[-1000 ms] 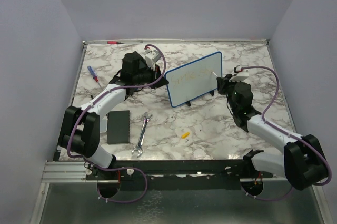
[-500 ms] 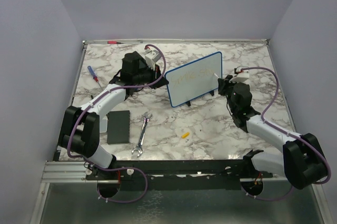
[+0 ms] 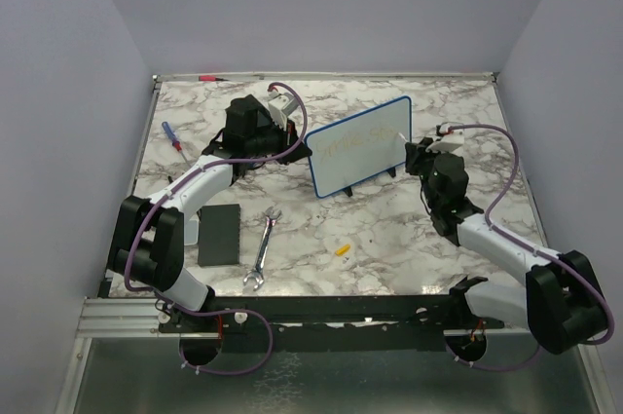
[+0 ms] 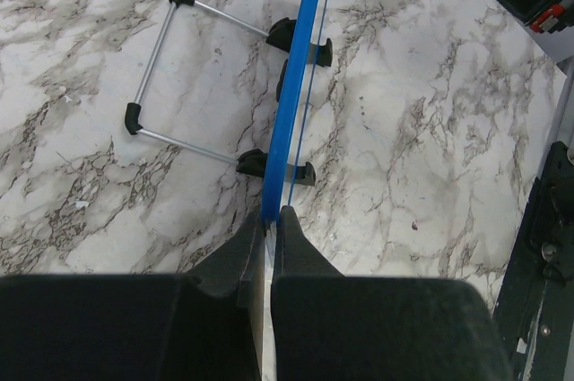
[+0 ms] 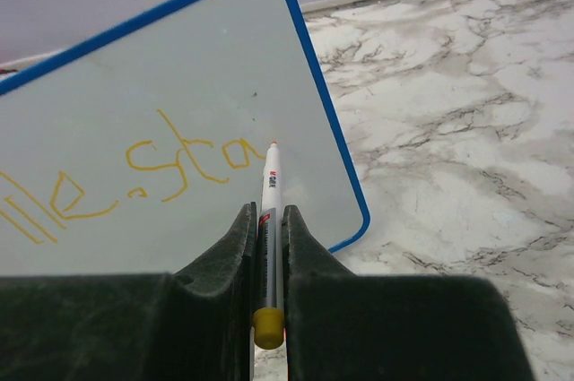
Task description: Write a sentence on the whiteboard
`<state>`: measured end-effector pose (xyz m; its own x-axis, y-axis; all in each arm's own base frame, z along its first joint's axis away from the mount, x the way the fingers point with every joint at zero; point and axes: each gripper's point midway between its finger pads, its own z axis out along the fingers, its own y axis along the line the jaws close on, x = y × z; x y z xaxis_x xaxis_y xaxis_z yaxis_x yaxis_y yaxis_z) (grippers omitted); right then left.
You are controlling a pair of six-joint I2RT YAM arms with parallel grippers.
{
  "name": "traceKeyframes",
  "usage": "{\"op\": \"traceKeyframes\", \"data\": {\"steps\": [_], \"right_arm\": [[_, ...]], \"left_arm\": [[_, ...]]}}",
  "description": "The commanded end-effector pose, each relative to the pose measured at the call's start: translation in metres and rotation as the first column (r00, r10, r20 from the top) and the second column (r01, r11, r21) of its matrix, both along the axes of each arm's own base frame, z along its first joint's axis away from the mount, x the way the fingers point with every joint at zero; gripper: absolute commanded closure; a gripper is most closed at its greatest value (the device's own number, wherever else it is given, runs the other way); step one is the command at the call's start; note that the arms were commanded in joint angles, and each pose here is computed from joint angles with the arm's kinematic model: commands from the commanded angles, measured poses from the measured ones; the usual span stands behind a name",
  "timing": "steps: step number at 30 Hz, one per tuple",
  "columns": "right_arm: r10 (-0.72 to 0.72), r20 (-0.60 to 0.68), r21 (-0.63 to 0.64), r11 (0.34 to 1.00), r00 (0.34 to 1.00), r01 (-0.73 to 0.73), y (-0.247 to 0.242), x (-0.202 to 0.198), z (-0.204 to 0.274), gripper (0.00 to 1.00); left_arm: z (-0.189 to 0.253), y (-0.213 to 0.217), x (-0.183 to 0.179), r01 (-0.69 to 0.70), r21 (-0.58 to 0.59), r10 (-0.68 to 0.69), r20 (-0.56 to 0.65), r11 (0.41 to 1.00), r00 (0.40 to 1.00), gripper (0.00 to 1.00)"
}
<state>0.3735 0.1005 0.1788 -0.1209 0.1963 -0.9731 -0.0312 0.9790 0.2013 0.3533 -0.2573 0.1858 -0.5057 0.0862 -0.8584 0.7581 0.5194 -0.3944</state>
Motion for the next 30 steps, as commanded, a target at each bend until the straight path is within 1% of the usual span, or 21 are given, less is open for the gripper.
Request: {"op": "traceKeyframes", "data": {"steps": [1, 7, 30], "right_arm": [[0.003, 0.079, 0.025, 1.0, 0.997, -0.005, -0.002, -0.004, 0.03, 0.99], [0.002, 0.1, 0.018, 1.0, 0.995, -0.004, -0.003, -0.004, 0.039, 0.99], [0.016, 0.078, 0.002, 1.0, 0.997, -0.016, 0.005, 0.011, 0.026, 0.99]], "left_arm": [[0.002, -0.001, -0.007, 0.011, 0.007, -0.011, 0.005, 1.0, 1.0, 1.0], [0.002, -0.001, -0.007, 0.013, 0.006, -0.013, 0.005, 1.0, 1.0, 1.0], [0.003, -0.001, -0.008, 0.012, 0.005, -0.013, 0.008, 1.0, 1.0, 1.0]]}}
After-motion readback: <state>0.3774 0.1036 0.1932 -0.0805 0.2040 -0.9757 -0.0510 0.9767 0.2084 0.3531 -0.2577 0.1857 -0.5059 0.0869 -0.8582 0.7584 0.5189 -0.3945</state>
